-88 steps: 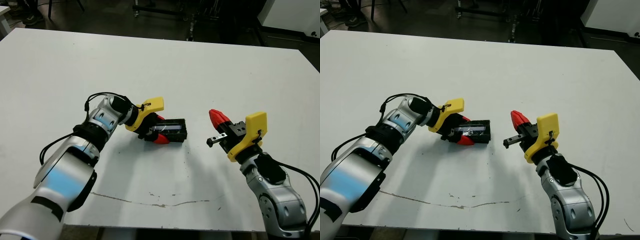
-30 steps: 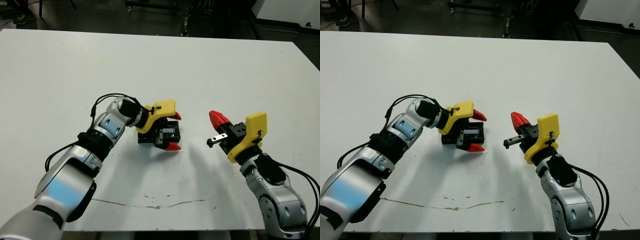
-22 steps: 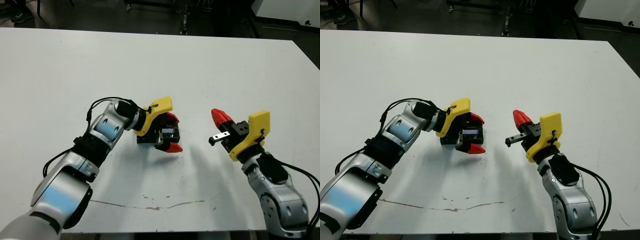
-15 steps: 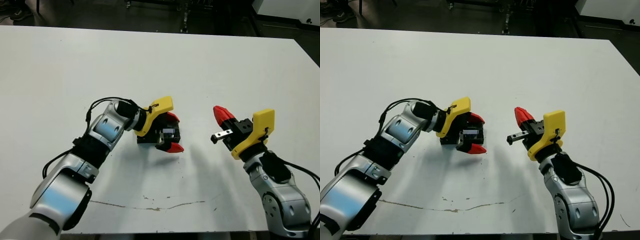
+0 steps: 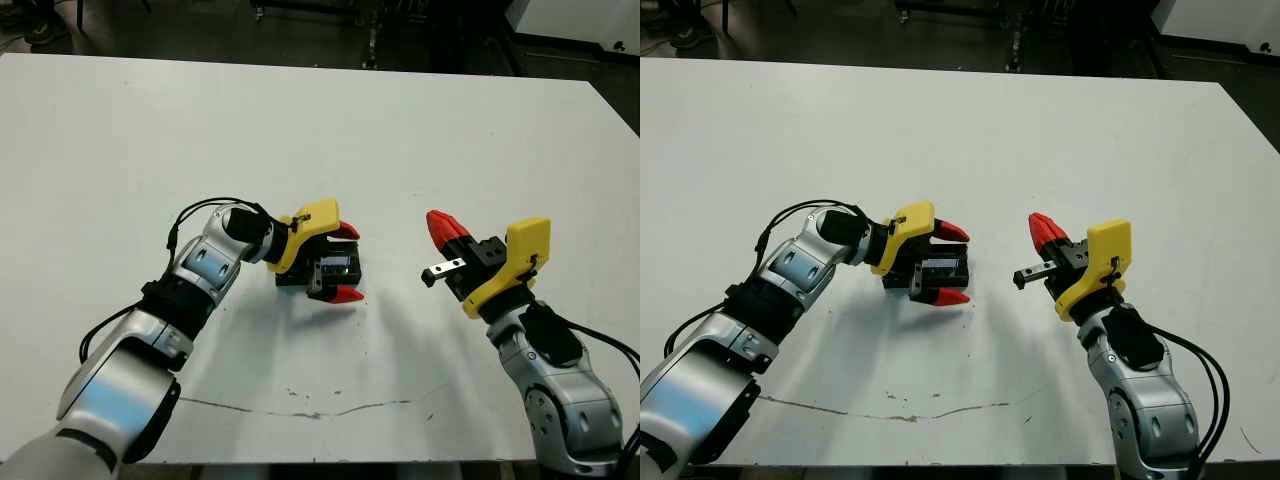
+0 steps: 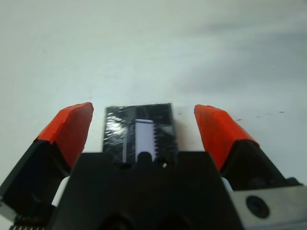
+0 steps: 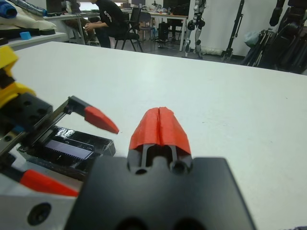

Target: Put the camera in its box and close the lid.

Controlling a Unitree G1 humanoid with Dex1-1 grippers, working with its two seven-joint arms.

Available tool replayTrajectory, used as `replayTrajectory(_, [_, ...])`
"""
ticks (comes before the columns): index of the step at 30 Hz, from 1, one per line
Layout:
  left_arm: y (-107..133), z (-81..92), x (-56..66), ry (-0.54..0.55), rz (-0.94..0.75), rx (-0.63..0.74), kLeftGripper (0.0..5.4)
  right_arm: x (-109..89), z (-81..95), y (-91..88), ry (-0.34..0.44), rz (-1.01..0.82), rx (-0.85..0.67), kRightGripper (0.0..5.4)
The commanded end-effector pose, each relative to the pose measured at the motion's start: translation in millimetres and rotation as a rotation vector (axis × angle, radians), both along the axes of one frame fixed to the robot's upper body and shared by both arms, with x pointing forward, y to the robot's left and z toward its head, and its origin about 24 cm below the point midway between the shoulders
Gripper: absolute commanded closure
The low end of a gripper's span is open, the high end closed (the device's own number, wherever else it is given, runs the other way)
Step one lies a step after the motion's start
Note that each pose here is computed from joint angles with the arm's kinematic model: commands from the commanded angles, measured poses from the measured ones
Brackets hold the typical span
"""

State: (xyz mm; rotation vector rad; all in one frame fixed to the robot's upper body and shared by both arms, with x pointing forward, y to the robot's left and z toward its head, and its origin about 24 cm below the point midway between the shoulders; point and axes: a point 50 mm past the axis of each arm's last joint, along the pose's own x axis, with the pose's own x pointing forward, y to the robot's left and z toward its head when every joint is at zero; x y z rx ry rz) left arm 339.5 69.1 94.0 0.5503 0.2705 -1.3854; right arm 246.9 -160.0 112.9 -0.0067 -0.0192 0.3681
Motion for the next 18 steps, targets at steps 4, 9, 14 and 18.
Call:
replayTrajectory(4, [13.1,-22.3,3.2,0.022,0.106,0.09,0.01,-1.1,-2.4,-3.1,0.007,-0.004,-0.008,5.4])
replayTrajectory(9, [21.6,-13.7,5.4,0.1,0.107,-0.065,0.01,-1.4,-3.1,-3.2,-0.002,-0.008,-0.017,5.4])
replayTrajectory(14, [31.5,19.6,7.3,0.214,0.026,-0.245,0.01,-1.8,-3.8,-3.8,0.006,-0.01,-0.023,5.4])
replayTrajectory(18, [38.0,40.1,4.2,0.256,-0.009,-0.358,0.01,-1.4,-4.5,-3.0,0.015,-0.015,-0.014,5.4])
